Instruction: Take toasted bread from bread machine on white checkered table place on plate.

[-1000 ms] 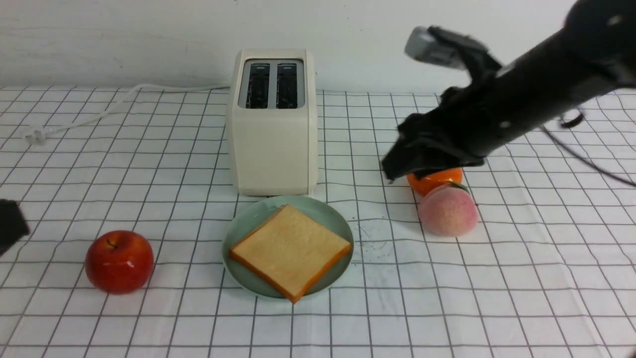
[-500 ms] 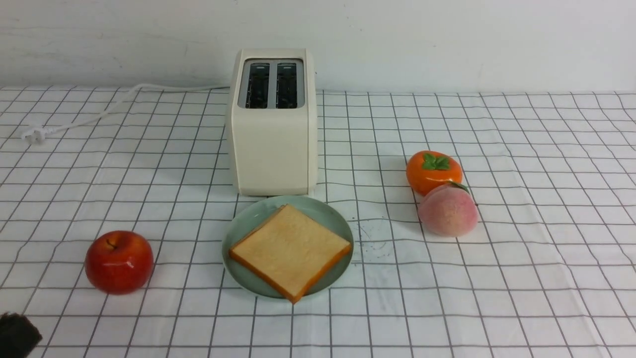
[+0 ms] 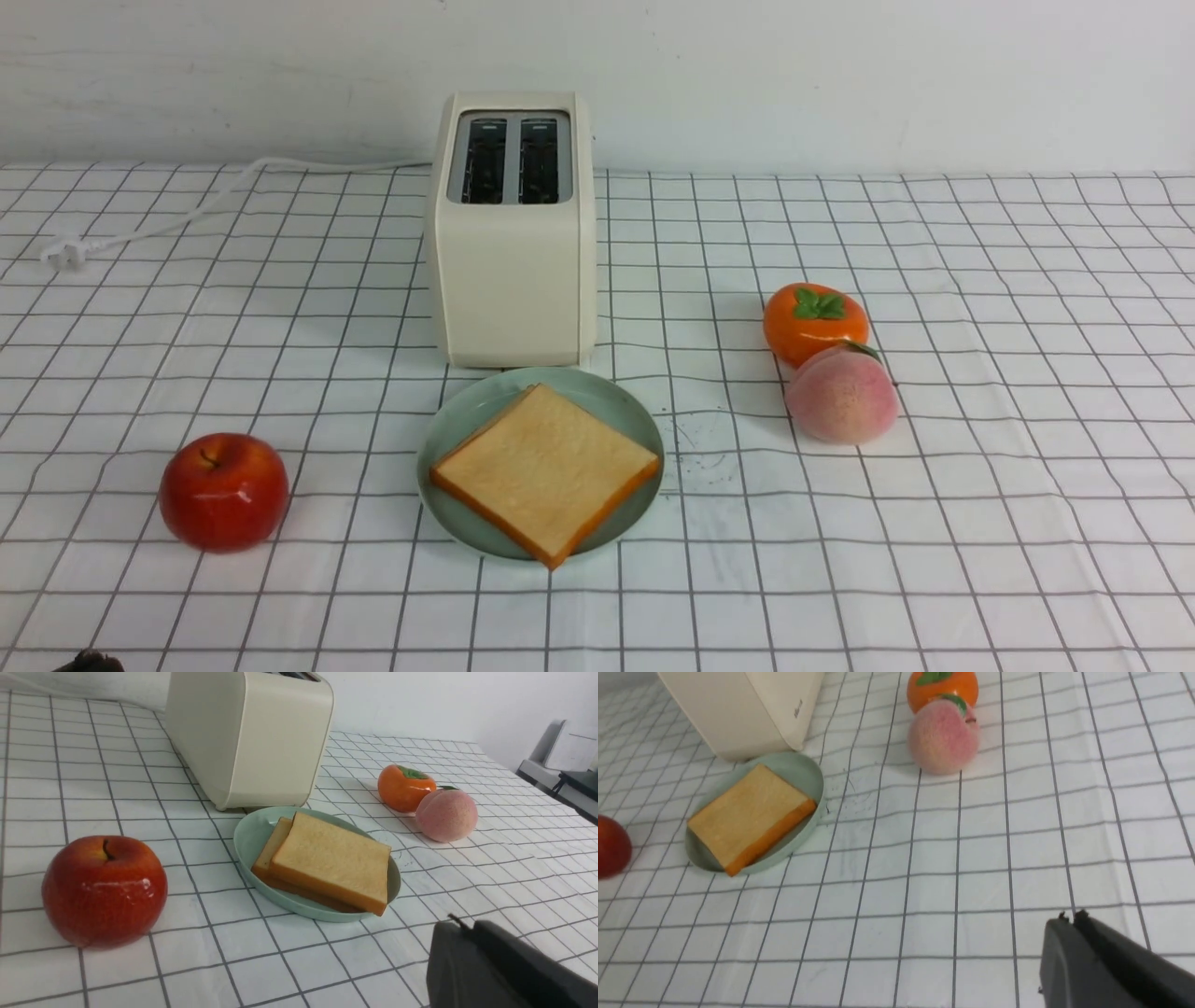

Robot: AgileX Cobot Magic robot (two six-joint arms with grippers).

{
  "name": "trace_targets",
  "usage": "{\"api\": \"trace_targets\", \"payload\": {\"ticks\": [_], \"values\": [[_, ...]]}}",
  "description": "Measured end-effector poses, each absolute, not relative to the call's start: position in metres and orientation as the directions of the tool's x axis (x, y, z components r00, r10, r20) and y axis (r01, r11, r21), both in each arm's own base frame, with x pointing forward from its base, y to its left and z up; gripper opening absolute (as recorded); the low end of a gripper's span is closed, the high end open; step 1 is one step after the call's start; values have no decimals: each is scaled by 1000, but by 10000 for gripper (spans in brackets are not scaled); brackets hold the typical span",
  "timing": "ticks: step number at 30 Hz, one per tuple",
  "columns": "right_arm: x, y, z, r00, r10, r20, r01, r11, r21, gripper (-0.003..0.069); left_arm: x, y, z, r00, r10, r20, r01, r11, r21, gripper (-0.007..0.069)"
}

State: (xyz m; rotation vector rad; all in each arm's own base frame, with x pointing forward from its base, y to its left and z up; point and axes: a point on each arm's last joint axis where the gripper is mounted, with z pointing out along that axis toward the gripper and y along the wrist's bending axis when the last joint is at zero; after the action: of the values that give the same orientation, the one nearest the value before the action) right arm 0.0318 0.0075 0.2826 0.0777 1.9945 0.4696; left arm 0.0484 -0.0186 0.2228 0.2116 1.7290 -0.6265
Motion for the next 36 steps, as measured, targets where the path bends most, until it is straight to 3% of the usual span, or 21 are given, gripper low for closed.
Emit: {"api": "trace_targets", "payload": {"ticks": [18,24,31,33,36], "values": [[34,8,287,-414,266,-871,-166,918,360,27,50,-14,216,-308,-164,-937,402,870,-284,42],[31,4,286,-380,302,-874,-103,925,365,32,50,-14,216,-310,-163,-937,401,871,-285,43],[39,-2,260,-362,328,-873,82,944,321,20,50,-14,215,-314,-161,-936,397,873,-283,50],[41,-2,252,-349,323,-880,83,946,314,1,50,-14,215,-316,-160,-935,394,875,-283,52],[51,0,221,-295,213,-931,33,977,213,-20,50,-13,213,-324,-156,-933,384,880,-280,57]]}}
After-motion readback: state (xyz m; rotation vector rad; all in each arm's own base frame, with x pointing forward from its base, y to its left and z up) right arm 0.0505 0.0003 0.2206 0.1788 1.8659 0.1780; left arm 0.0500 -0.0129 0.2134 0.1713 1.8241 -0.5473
